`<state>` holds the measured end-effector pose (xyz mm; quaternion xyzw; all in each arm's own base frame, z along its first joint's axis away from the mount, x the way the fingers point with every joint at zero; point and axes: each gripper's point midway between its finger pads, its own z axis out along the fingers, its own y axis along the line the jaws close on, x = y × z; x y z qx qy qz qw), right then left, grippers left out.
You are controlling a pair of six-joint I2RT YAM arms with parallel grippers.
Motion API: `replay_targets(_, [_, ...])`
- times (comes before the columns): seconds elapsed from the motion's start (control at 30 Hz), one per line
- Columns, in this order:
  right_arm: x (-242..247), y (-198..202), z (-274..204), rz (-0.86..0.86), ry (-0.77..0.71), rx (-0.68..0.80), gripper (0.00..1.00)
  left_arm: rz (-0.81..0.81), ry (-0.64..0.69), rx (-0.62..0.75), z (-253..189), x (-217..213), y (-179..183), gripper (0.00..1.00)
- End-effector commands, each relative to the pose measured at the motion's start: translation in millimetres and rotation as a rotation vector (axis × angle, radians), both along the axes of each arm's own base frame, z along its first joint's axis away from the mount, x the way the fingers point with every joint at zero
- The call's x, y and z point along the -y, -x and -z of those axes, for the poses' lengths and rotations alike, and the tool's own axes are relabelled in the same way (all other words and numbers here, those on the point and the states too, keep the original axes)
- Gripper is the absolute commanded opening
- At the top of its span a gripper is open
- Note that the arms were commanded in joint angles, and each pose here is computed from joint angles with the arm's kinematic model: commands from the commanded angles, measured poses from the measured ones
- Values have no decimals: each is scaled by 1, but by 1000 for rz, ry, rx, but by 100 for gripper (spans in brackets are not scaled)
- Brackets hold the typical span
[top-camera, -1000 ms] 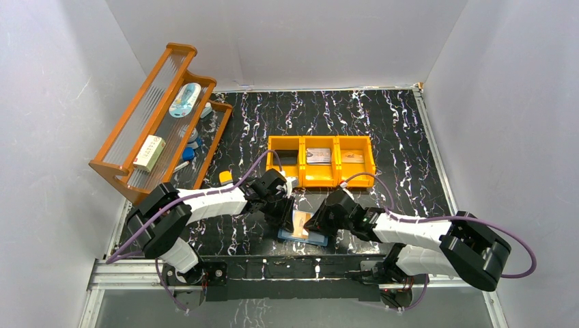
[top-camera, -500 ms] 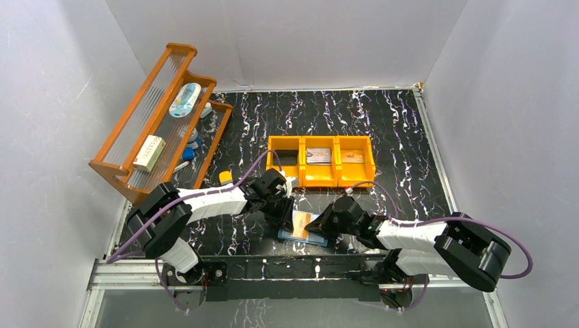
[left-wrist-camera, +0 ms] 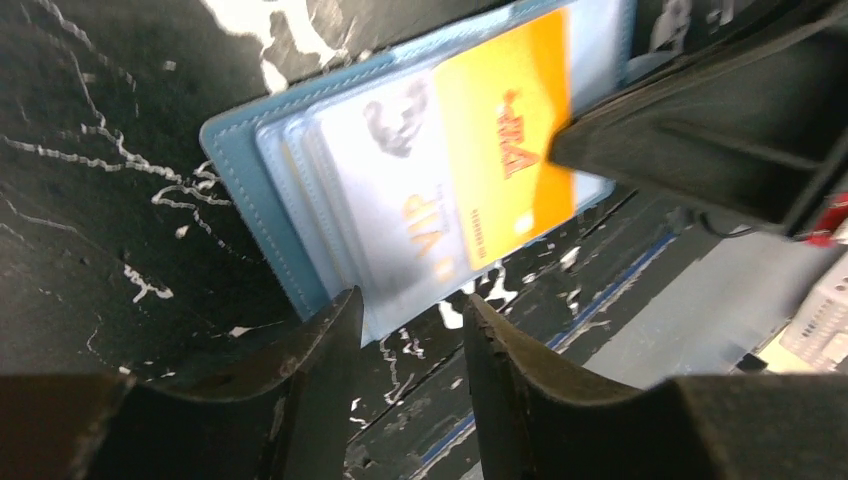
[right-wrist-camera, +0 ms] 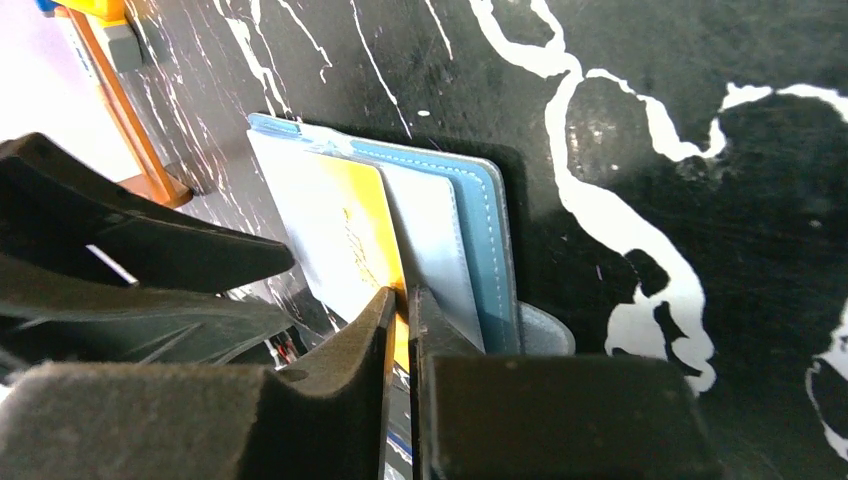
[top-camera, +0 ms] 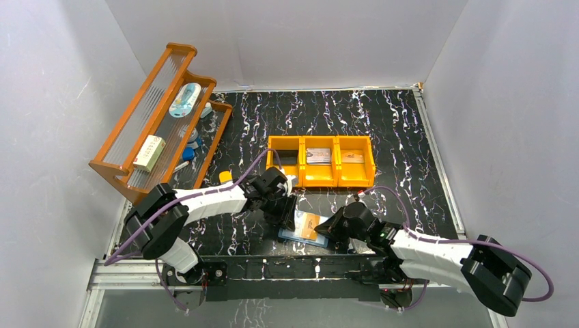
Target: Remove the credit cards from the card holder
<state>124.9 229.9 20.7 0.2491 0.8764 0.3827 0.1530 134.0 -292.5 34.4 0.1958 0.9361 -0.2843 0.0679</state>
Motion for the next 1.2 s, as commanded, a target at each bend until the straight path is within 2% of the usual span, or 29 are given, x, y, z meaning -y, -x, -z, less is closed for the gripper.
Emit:
replay_targets(0.0, [7,-1,12,11,69,-23,17,50,91,54,-40,23,-12,42])
replay_targets(0.07, [7,-1,13,9,73,-25,18,94,153,24,-45,37,-8,42])
replay_targets(0.13, [7,-1,12,8,73,-26,18,110,160,-2,-41,40,-4,43])
replay_targets(0.47, [6,-2,9,11,46,-20,21,152,85,-100,0,35,16,41])
replay_targets(0.73, [-1,-2,4,0,-3,-20,27,85,-38,-112,26,12,21,29])
replay_targets(0.9, [-12,-8,-11,-25,-87,28,33,75,-69,-118,32,4,24,27])
replay_targets(1.03, [-20,-8,-16,-67,-114,36,32,70,-73,-110,31,7,20,26])
replay_targets(1.17, [-23,-7,-14,-94,-104,30,27,68,-77,-107,32,6,19,25])
